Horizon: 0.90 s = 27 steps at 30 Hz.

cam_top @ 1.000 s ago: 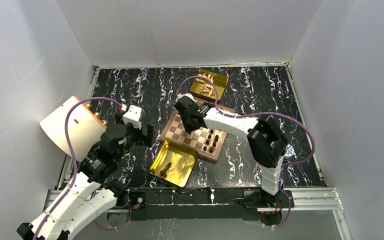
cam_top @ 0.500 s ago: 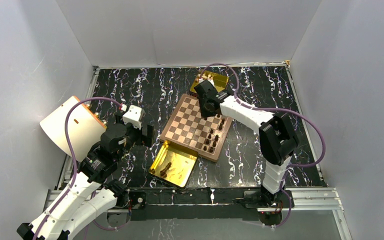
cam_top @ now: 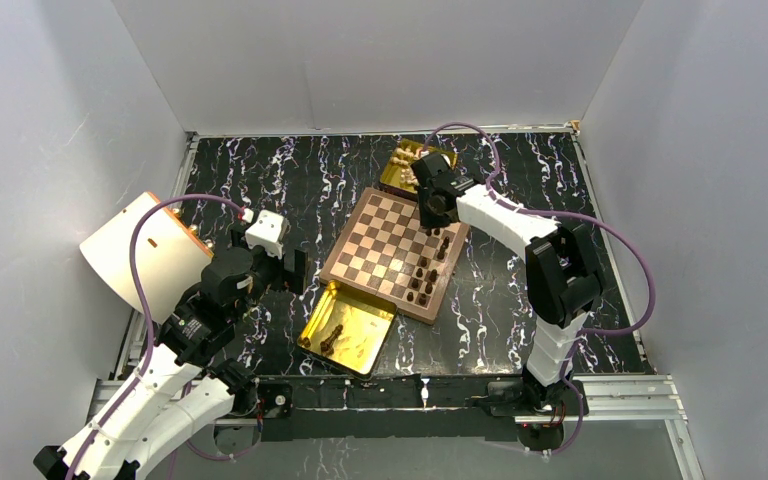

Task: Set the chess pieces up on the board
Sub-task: Place the chess piece on the chessboard.

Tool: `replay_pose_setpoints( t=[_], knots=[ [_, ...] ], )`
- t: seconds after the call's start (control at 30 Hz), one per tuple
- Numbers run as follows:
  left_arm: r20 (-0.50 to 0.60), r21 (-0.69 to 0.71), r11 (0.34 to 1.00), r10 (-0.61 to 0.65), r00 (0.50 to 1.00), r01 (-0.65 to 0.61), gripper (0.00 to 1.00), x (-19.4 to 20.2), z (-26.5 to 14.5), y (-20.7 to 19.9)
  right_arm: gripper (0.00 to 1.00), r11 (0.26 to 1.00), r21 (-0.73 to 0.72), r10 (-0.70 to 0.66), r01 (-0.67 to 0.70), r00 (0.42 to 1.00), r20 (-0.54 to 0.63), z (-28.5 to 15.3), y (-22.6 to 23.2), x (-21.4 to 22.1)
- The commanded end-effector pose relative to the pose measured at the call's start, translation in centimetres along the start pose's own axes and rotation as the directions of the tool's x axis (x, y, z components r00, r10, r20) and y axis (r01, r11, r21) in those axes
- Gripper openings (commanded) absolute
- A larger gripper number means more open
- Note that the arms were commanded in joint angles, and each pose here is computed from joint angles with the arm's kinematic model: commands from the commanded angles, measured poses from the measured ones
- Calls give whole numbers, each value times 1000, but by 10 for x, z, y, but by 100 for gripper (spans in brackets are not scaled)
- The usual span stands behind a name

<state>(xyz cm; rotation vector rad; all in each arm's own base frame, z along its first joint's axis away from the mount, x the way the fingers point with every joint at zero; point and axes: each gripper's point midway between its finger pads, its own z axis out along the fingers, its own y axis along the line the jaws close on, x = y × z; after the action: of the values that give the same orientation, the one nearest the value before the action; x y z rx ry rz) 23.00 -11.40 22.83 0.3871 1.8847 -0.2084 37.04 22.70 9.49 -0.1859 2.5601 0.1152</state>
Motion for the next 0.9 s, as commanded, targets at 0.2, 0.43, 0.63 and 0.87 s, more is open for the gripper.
replay_pose_setpoints(
  t=[0.2, 0.43, 0.63, 0.87],
  knots=[
    [11, -24, 1000, 3, 1000, -2, 91, -3, -1, 5, 21, 1000, -10, 23, -22, 1000, 9, 0, -5, -3],
    [9, -24, 1000, 3, 1000, -3, 91, -2, 0, 5, 22, 999, -7, 33, -33, 999, -13, 4, -8, 3],
    [11, -19, 1000, 3, 1000, -2, 91, -3, 0, 4, 22, 1000, -7, 28, -28, 999, -35, 10, -8, 9],
    [1, -12, 1000, 6, 1000, -6, 91, -2, 1, 2, 24, 1000, 1, 22, -22, 998, -53, 13, -9, 14]
  ],
)
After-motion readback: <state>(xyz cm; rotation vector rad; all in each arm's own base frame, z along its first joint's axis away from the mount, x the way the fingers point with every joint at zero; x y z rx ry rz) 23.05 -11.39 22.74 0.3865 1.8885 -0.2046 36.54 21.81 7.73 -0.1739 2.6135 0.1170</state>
